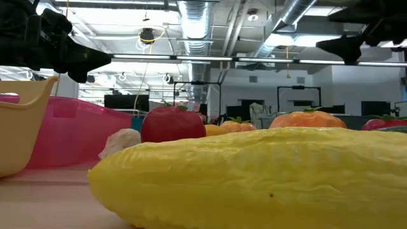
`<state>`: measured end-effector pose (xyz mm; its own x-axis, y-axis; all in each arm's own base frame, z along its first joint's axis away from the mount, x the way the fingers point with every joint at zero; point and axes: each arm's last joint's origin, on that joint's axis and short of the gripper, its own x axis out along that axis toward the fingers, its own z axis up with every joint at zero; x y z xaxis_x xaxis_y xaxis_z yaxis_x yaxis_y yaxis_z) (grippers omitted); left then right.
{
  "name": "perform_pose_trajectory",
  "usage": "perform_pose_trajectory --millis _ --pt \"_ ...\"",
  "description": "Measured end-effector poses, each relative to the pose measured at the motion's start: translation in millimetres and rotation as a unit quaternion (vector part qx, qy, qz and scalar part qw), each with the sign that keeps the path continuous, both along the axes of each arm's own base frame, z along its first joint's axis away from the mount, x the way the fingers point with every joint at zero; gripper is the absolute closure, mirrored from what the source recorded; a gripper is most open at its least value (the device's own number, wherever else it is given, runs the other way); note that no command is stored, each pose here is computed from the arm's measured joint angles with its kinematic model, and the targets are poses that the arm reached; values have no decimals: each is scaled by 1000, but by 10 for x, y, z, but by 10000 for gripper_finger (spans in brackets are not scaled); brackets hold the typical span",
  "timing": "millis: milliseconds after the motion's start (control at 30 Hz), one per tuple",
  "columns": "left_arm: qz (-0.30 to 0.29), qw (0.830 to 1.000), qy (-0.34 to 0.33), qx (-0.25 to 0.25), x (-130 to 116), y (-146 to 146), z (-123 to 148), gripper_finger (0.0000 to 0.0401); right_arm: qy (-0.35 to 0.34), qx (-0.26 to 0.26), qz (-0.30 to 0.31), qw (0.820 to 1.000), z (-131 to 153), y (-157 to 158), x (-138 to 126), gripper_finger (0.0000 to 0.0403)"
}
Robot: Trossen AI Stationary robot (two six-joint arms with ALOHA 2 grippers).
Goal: Sort produce into baskets
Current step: Put the middle red tomato into the right transparent bin
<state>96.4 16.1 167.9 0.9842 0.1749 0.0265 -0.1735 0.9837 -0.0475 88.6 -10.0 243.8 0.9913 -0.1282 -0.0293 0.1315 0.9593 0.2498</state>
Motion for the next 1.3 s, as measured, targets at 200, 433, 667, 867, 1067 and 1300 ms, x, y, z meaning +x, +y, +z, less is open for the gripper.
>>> perform_pose_trajectory --millis 200,433,667,867,1067,1300 --pt "0 1000 0 0 0 0 -1 325 81 -7 44 996 239 75 243 23" --pt "0 1000 0 0 0 0 0 325 214 -17 69 974 420 243 596 23" --pt "0 1000 0 0 0 0 0 325 336 15 93 937 507 524 916 23" --pt "0 1000 0 0 0 0 0 325 464 45 78 881 328 774 1091 23" --pt "0 1000 0 0 0 0 -1 325 582 52 27 811 17 923 1144 23" --pt "0 1000 0 0 0 0 -1 325 647 50 27 760 -200 1005 1199 23"
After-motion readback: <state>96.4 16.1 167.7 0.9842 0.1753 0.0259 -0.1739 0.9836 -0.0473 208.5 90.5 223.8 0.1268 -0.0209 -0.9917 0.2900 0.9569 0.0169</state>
